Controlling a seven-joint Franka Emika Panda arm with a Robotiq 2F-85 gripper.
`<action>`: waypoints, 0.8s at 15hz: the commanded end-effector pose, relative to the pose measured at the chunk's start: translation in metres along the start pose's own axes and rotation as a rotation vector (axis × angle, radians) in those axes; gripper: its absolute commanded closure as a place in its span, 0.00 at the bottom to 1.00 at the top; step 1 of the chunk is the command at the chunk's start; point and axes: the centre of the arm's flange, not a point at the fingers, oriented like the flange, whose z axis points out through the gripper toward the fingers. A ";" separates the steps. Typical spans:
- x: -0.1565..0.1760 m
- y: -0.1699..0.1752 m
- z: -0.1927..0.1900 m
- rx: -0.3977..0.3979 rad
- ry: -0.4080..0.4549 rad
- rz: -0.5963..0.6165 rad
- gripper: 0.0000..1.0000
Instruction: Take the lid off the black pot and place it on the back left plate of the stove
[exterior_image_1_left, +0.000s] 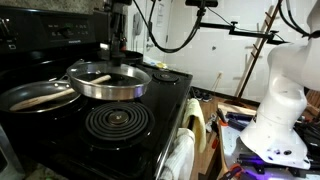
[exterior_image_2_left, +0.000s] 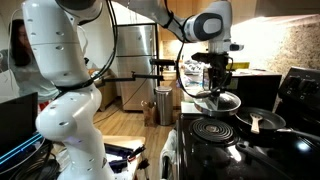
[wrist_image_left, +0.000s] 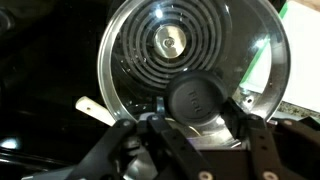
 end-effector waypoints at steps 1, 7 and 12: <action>-0.001 -0.004 0.011 -0.020 -0.035 -0.008 0.66; -0.006 -0.009 0.051 0.000 -0.077 -0.017 0.66; -0.010 -0.023 0.076 0.028 -0.104 -0.022 0.66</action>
